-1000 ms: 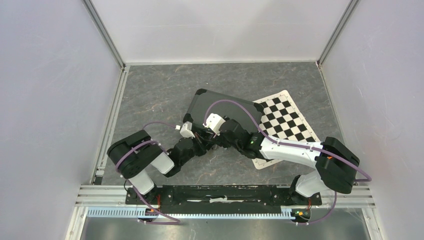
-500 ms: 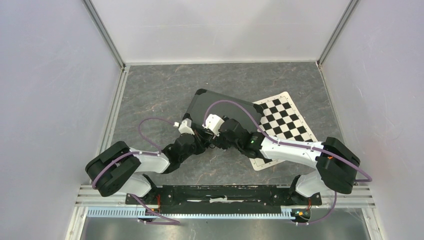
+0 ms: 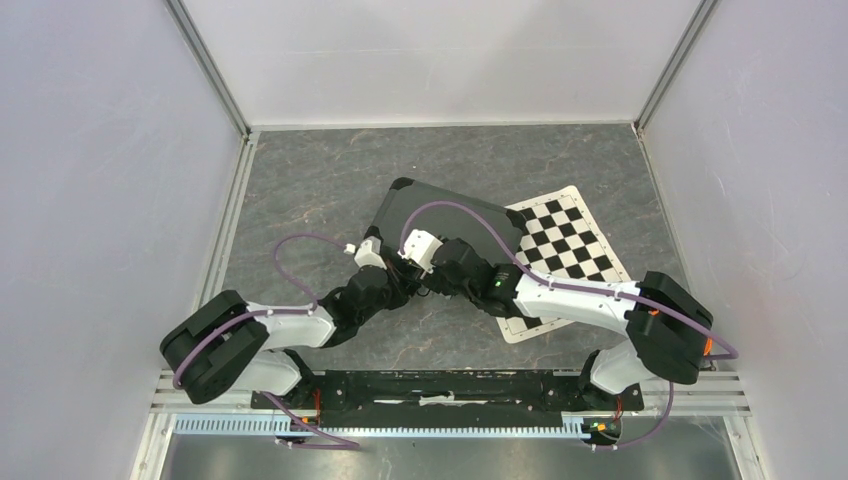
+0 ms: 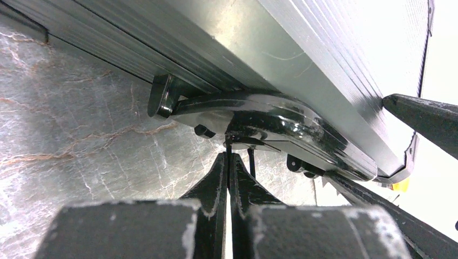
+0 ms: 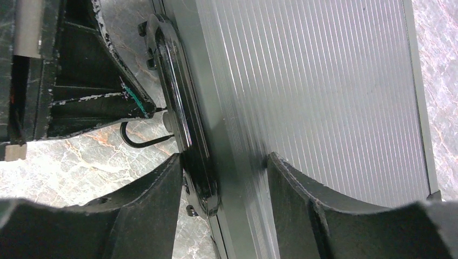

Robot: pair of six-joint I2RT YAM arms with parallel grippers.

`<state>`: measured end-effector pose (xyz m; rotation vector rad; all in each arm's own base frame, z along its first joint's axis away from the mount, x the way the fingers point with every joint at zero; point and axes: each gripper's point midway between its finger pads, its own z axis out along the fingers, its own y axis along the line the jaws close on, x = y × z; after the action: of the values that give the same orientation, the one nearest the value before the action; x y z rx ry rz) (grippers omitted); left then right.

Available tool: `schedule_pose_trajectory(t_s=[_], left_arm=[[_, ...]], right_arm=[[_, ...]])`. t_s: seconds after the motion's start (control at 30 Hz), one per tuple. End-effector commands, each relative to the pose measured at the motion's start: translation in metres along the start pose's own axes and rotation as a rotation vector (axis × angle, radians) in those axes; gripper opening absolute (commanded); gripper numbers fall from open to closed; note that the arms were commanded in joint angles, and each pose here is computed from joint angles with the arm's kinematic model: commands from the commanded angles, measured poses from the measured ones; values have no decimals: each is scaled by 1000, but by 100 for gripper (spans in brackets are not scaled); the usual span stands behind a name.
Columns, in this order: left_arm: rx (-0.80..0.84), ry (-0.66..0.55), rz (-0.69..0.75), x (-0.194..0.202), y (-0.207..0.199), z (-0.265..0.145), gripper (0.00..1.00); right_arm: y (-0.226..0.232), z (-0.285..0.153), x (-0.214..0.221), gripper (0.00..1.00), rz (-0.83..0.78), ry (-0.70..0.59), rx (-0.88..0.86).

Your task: Pack up texas hold em set

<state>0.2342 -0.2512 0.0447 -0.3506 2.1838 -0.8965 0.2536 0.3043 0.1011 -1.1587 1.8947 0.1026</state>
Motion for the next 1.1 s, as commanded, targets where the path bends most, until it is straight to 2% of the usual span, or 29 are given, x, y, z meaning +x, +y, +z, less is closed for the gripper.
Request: schedule_pose_trajectory(t_s=[0.0, 0.23, 0.37, 0.5, 0.6, 0.63, 0.73, 0.8, 0.9, 1.0, 1.07], left_arm=[[-43, 35, 50, 10, 18, -10, 2], [-40, 39, 65, 7, 13, -14, 2], [-36, 33, 72, 3, 10, -17, 2], [-43, 38, 77, 4, 12, -17, 2], [-53, 35, 77, 4, 15, -17, 4], [-56, 31, 80, 4, 16, -17, 7], [-69, 24, 98, 3, 19, -15, 25], [-79, 21, 114, 2, 21, -11, 27], [-90, 11, 126, 0, 22, -8, 22], [-101, -8, 134, -4, 23, -6, 4], [-122, -11, 147, -6, 25, -4, 2]], right_arm=[[10, 5, 90, 50, -19, 314, 0], [3, 5, 99, 31, -21, 355, 49], [4, 6, 100, 23, -17, 358, 47], [9, 6, 96, 23, -7, 344, 19], [11, 6, 94, 30, -1, 334, 5], [11, 5, 93, 32, 0, 330, 4], [10, 5, 92, 33, 2, 325, 6], [10, 4, 91, 33, 5, 322, 3], [11, 3, 89, 33, 12, 315, -2], [12, 1, 89, 32, 20, 306, -6], [12, 1, 88, 32, 22, 301, -8]])
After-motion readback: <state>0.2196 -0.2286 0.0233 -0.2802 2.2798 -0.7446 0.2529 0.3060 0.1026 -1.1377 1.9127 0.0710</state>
